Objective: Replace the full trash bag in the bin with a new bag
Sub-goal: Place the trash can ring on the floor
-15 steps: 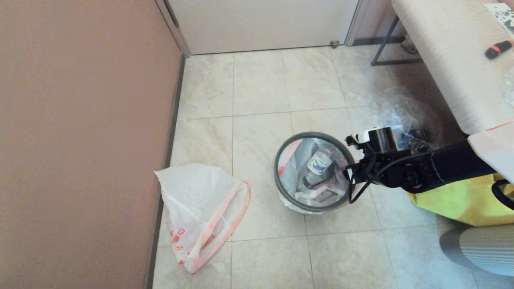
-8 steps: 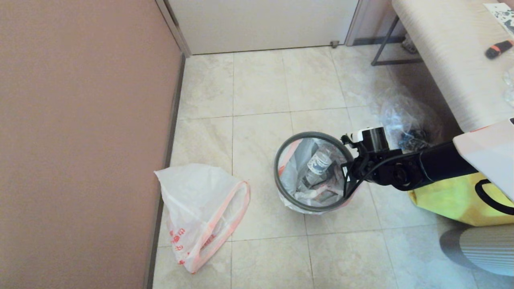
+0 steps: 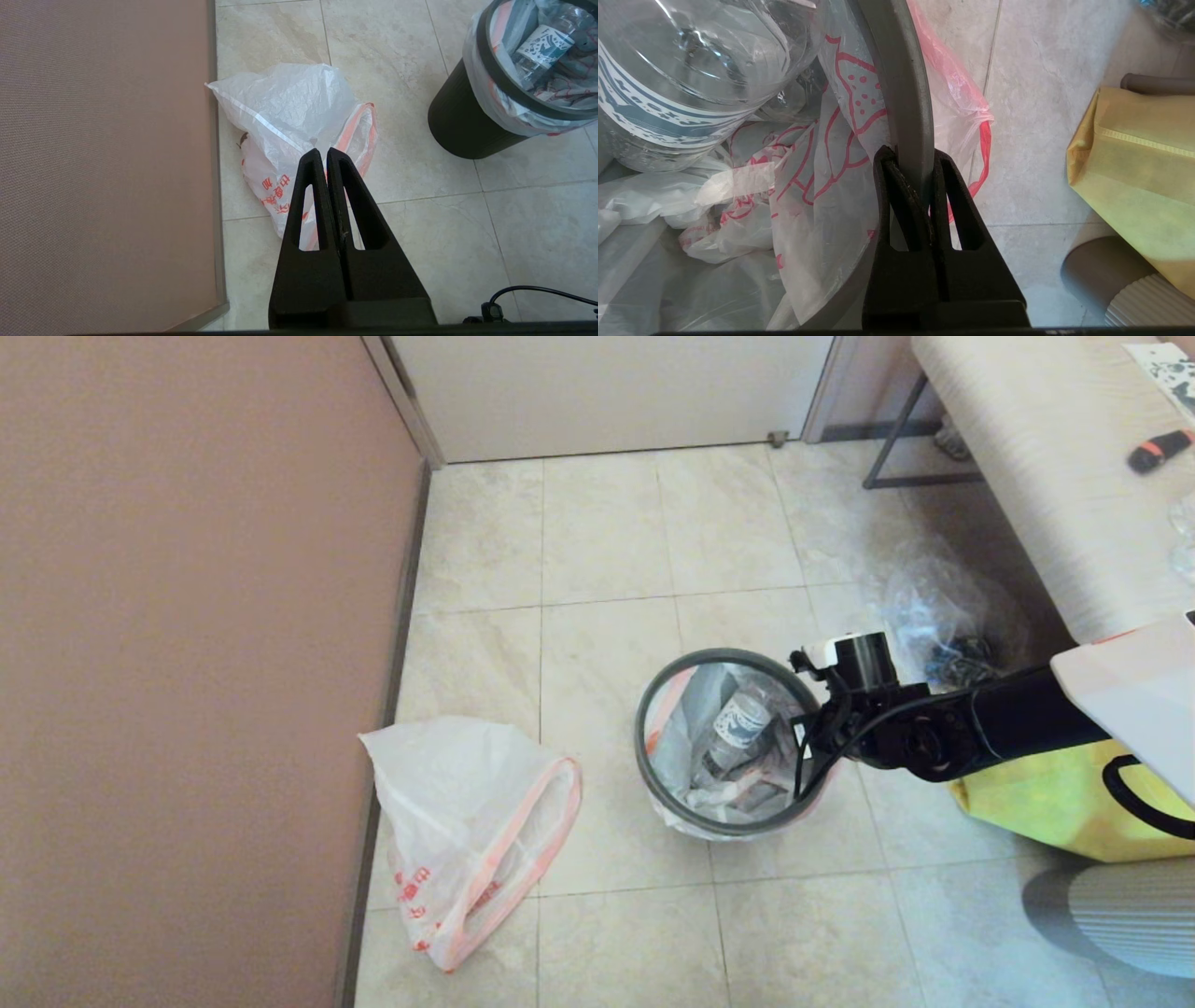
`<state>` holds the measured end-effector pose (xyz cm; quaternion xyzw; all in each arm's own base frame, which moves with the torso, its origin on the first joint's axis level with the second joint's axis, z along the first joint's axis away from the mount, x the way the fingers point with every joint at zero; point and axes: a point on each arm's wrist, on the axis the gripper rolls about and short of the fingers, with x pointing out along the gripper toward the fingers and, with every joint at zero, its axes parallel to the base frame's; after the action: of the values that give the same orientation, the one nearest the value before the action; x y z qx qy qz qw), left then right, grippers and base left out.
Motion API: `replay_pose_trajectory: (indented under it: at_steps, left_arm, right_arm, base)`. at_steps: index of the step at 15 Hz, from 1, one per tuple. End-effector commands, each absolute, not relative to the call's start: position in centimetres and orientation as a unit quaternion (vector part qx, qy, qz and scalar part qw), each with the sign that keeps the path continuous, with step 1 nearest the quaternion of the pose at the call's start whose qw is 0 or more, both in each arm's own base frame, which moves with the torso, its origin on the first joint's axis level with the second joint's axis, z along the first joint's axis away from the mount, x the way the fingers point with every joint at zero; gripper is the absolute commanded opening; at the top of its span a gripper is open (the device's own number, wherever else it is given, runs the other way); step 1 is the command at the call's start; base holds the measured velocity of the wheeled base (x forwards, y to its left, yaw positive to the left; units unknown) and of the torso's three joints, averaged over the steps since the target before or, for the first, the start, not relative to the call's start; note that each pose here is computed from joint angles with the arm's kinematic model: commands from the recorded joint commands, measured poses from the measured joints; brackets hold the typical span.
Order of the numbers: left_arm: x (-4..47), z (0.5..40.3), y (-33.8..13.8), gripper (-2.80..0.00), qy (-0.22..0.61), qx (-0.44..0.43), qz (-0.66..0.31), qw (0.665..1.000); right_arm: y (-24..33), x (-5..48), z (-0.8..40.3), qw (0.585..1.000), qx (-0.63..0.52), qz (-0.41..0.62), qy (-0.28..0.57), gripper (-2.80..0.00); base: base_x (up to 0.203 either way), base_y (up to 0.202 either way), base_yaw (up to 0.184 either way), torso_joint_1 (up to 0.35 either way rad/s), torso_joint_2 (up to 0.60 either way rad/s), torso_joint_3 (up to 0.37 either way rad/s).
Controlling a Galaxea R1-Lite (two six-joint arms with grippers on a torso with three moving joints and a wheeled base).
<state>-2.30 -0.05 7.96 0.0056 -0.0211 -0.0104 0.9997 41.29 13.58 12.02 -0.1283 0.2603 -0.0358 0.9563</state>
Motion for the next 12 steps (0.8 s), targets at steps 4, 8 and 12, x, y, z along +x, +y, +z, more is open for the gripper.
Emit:
replay_pose_trajectory:
  at_steps: [4, 8, 12]
  left_arm:
    - [-2.2, 7.6, 0.0, -2.8, -0.015, 0.006, -0.011, 1.0]
    - [-2.2, 7.6, 0.0, -2.8, -0.015, 0.006, -0.011, 1.0]
    - [-2.2, 7.6, 0.0, -2.8, -0.014, 0.006, -0.011, 1.0]
  right_arm:
    - [14.4, 40.0, 13.7, 0.961, -0.128, -0.028, 0.244, -2.8]
    - [14.2, 39.4, 14.6, 0.962, -0.126, -0.029, 0.239, -2.8]
    - [15.7, 38.1, 16.1, 0.967, -0.123, -0.004, 0.222, -2.8]
  base:
    - [0.0, 0.0, 0.0, 0.0, 0.0, 0.0]
    - [0.0, 0.0, 0.0, 0.0, 0.0, 0.0]
    - [0.0, 0.0, 0.0, 0.0, 0.0, 0.0]
